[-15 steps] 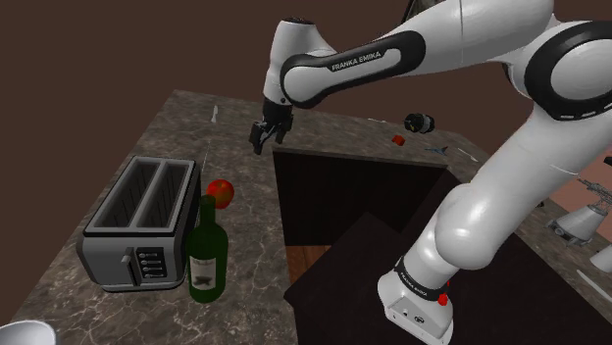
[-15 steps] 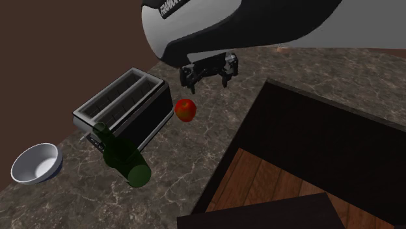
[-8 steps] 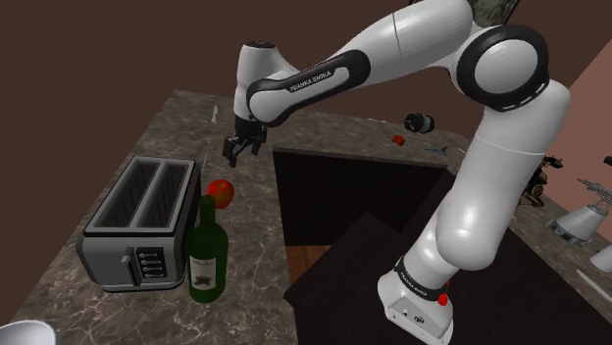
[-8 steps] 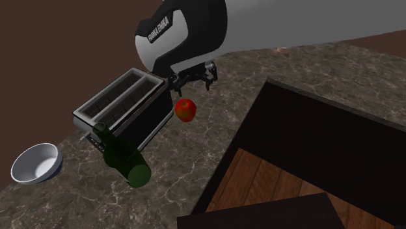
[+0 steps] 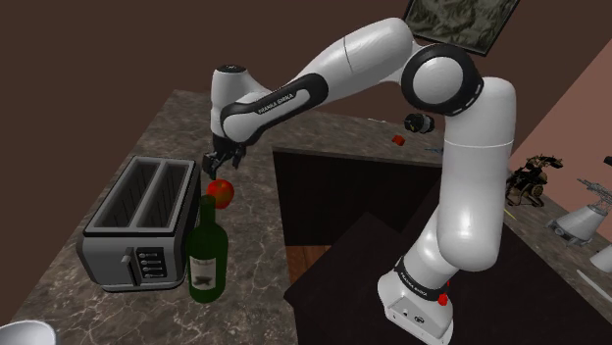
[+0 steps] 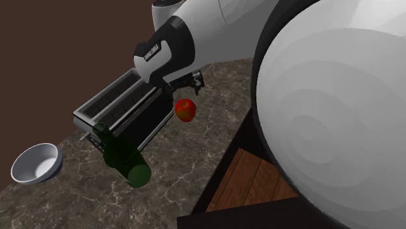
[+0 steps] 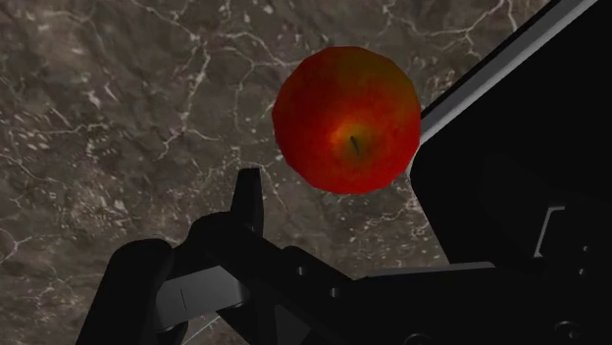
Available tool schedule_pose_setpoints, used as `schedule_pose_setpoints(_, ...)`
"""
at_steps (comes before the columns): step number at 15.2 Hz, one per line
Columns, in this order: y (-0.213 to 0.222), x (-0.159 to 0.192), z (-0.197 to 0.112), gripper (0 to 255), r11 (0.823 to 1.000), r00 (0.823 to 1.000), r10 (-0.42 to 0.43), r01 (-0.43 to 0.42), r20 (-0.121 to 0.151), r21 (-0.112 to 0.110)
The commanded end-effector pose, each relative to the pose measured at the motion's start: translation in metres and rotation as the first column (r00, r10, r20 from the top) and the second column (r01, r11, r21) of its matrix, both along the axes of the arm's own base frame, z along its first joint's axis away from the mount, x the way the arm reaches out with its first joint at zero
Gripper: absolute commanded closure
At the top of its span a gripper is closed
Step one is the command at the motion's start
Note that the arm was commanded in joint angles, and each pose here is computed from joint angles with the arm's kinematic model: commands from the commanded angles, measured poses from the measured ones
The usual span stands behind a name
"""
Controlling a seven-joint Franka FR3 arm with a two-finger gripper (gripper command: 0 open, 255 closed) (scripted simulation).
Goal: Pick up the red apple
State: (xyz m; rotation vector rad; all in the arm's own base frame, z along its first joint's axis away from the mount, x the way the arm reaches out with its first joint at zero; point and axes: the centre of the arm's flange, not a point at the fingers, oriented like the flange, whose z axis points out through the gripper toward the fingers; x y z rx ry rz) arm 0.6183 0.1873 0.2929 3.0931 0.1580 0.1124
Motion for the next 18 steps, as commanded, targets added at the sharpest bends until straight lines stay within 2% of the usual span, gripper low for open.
schedule_pose_setpoints(1, 0.003, 0.003, -0.013, 0, 1.000, 1.000, 0.000, 0.000, 0.000, 0.000)
schedule_pose_setpoints(5, 0.003, 0.003, -0.034, 0, 1.000, 1.000, 0.000, 0.000, 0.000, 0.000)
schedule_pose_setpoints(8, 0.003, 0.003, -0.037, 0, 1.000, 1.000, 0.000, 0.000, 0.000, 0.000)
schedule_pose_setpoints(9, 0.003, 0.003, -0.037, 255, 1.000, 1.000, 0.000, 0.000, 0.000, 0.000)
schedule_pose_setpoints(18, 0.003, 0.003, -0.037, 255, 1.000, 1.000, 0.000, 0.000, 0.000, 0.000)
